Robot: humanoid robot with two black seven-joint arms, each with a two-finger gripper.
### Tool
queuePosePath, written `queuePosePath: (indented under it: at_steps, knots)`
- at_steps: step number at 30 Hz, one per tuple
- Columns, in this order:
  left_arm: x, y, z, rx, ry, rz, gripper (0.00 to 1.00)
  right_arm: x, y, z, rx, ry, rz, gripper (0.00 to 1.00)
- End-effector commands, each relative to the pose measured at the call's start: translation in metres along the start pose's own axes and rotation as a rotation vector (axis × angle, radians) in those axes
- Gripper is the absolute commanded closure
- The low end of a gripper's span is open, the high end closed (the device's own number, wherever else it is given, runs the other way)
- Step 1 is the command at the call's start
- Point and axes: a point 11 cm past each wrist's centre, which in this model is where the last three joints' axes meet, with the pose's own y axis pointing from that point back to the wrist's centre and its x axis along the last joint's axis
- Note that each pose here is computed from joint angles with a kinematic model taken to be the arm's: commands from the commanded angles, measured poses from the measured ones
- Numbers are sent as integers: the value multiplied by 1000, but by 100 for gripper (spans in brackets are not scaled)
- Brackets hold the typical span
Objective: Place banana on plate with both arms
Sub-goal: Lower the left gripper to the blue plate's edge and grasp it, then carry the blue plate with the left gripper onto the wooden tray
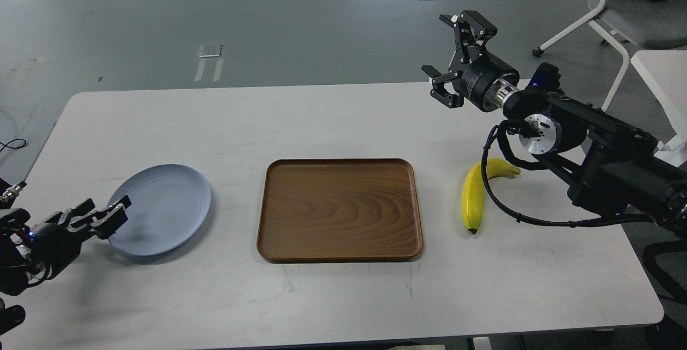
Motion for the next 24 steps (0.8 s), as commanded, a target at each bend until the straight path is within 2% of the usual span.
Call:
queuePosePath:
  at_steps: [1,4,5,7,9,10,11,21,24]
  knots:
    - [-12,-5,-4,23,1,-14,24,2,1,-1,1,1,5,0]
    - [-17,-5,-14,56,-9,-34,39,3,1,0,0,1,5,0]
    - [-18,-4,-17,66,-11,-43,53,3,2,1,-2,0,6,0]
    - [-18,-3,-20,62,-11,-54,66,3,2,2,-3,1,6,0]
    - [-15,-3,-19,37,-14,-49,82,3,2,2,-3,0,7,0]
    - [-14,-3,-20,40,-14,-48,94,3,2,3,-4,0,7,0]
    - [-14,-3,-20,40,-14,-47,100,4,2,3,-4,0,10,0]
    - [-3,-6,-19,52,37,-4,100,7,1,3,-5,2,27,0]
    - [14,-14,-13,37,57,29,100,8,2,3,-4,4,31,0]
